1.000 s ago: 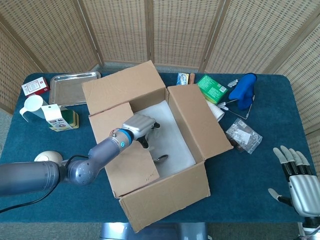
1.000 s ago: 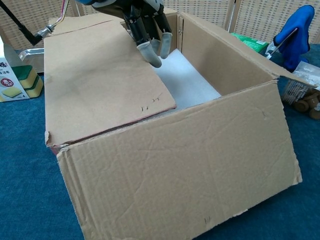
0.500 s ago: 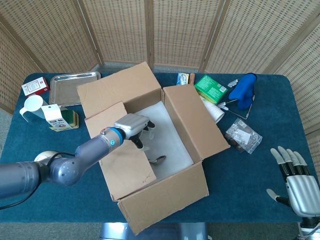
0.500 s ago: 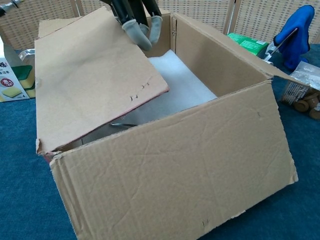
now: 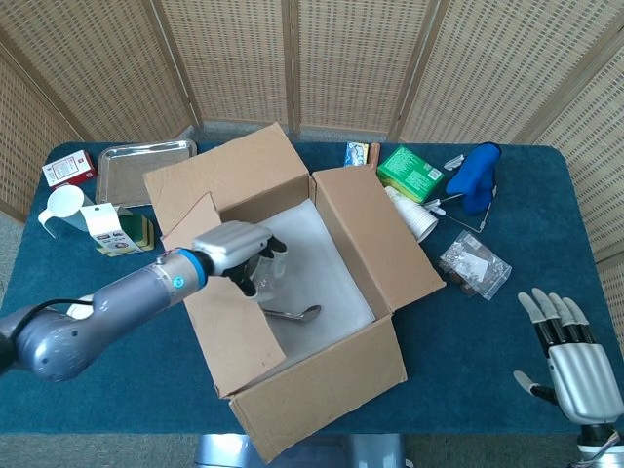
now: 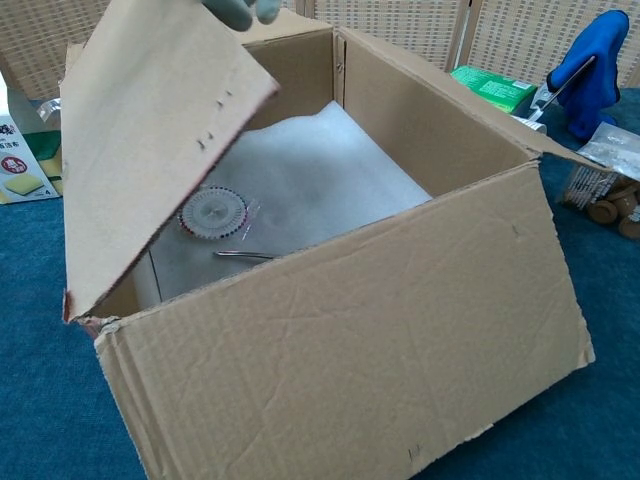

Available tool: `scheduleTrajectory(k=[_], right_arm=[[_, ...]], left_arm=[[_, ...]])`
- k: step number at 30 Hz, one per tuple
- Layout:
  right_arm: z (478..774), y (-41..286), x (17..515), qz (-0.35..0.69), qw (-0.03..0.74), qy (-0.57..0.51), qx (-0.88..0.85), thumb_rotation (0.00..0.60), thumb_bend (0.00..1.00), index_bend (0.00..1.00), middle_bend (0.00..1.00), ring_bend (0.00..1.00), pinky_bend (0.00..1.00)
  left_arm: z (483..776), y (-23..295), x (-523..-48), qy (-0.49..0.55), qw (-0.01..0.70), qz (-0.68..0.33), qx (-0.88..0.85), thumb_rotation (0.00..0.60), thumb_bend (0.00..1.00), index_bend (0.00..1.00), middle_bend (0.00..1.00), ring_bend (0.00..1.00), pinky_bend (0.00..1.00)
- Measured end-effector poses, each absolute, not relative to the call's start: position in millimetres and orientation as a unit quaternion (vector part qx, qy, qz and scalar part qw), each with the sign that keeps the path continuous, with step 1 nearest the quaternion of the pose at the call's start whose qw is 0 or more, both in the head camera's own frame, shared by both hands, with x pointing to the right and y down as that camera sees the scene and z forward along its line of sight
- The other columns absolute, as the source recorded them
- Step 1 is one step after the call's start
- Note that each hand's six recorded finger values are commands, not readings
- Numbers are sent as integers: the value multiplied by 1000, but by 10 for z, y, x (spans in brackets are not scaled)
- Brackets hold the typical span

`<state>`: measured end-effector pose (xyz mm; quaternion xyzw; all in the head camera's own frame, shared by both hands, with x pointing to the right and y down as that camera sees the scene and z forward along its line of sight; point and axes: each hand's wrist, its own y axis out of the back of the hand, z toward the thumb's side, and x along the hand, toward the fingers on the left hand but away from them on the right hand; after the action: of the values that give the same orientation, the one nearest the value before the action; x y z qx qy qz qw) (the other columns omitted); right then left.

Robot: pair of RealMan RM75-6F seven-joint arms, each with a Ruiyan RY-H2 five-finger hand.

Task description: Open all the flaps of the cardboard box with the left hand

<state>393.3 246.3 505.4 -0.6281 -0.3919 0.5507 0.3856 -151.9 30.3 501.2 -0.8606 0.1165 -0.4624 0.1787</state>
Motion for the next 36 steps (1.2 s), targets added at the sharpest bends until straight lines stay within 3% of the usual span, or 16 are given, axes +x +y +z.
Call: scheduleTrajectory(k=[18, 36], right_arm=[[5086, 2503, 3840, 551, 394, -380, -630, 600, 0, 0, 0, 0, 26], [5026, 2508, 3818, 542, 395, -387, -633, 600, 0, 0, 0, 0, 25]], left_arm=[[4633, 477, -1911, 129, 164, -445, -871, 600, 312, 506, 739, 622, 633], [4594, 793, -2470, 121, 194, -492, -840, 600, 312, 503, 756, 618, 616]])
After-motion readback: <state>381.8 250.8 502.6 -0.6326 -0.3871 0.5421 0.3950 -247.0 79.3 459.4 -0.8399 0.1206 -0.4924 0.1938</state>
